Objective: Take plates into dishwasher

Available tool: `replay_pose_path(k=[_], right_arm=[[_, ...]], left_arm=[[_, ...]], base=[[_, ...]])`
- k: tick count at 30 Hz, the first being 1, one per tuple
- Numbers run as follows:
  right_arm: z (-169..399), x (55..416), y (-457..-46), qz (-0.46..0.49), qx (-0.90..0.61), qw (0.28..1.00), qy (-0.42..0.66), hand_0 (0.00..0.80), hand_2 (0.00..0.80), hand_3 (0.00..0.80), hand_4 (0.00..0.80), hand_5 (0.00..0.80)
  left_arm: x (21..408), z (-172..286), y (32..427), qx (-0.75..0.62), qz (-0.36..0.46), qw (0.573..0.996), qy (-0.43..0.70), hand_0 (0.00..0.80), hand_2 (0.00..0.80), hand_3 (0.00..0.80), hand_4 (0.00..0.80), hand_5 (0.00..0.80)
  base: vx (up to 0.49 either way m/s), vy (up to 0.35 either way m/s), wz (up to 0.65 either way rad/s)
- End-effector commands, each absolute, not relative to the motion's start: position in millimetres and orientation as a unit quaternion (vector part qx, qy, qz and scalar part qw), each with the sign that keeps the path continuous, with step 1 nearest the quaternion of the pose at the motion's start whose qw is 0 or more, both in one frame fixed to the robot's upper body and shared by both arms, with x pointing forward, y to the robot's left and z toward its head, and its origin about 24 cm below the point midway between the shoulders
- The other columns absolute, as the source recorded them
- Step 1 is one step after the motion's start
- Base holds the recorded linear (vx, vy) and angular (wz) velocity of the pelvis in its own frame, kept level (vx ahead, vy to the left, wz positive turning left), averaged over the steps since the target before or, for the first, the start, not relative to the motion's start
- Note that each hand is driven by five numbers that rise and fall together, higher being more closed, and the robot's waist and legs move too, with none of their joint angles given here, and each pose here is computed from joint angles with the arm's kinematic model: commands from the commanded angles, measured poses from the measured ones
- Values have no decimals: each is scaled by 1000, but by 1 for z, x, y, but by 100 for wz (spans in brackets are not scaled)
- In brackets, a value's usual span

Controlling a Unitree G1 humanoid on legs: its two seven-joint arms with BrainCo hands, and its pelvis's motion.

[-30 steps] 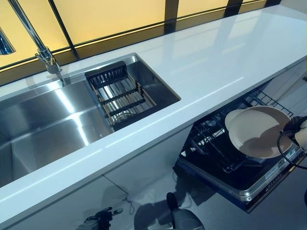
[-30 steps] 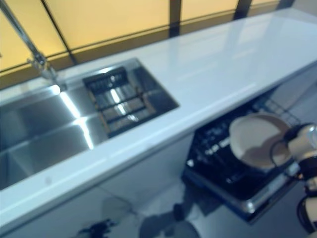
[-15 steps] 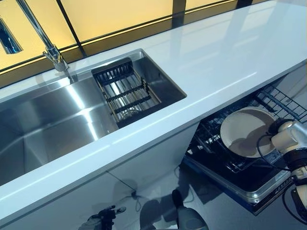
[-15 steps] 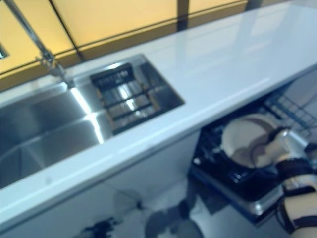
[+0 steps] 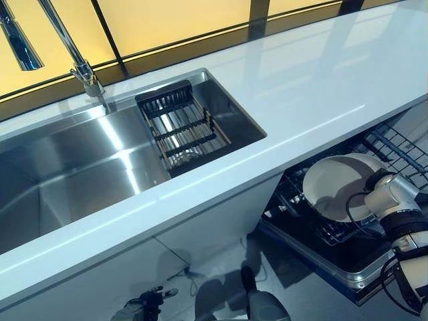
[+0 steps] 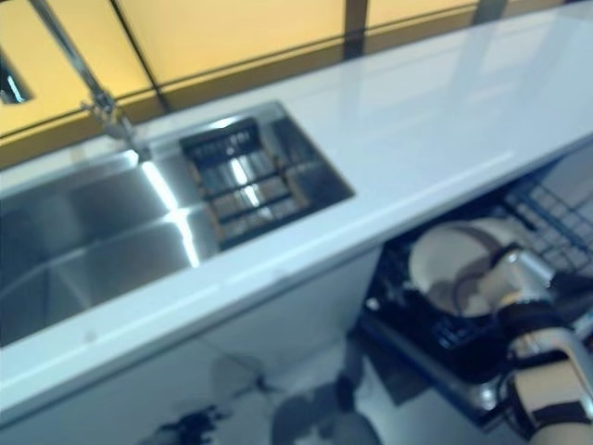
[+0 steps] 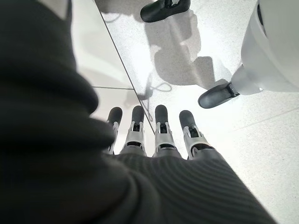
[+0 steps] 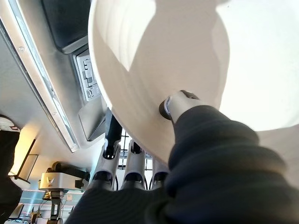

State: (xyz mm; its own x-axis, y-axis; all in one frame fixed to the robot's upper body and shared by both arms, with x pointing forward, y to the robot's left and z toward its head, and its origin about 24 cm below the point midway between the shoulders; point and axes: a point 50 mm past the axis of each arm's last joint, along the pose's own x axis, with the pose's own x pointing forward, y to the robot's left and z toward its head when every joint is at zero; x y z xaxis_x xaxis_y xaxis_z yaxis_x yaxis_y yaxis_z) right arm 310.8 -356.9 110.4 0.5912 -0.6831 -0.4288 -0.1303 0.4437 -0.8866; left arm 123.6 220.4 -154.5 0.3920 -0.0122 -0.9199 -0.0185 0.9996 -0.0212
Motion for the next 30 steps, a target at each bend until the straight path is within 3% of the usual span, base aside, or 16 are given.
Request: replay_pose_path(k=[1, 28, 29, 30], right_arm=[[85, 313, -346, -171, -519, 707, 449, 800, 800, 800, 800, 800], [30, 302, -307, -48, -498, 717, 486, 800, 800, 800, 800, 800], [28, 299, -308, -47, -488, 719, 493, 596, 596, 596, 596, 596], [26, 298, -309, -50, -480, 721, 497, 69, 69, 69, 69, 69]], left_arm=[[135, -148, 236, 20, 1, 840, 542, 0, 0, 0, 0, 0], [138, -148, 234, 32, -3, 838, 545, 0, 0, 0, 0, 0], [138, -148, 235, 33, -4, 837, 546, 0, 0, 0, 0, 0], [138, -148, 235, 34, -4, 837, 546, 0, 0, 0, 0, 0]], base=[[0, 0, 0], [0, -1, 0], [0, 0, 0], [0, 0, 0]])
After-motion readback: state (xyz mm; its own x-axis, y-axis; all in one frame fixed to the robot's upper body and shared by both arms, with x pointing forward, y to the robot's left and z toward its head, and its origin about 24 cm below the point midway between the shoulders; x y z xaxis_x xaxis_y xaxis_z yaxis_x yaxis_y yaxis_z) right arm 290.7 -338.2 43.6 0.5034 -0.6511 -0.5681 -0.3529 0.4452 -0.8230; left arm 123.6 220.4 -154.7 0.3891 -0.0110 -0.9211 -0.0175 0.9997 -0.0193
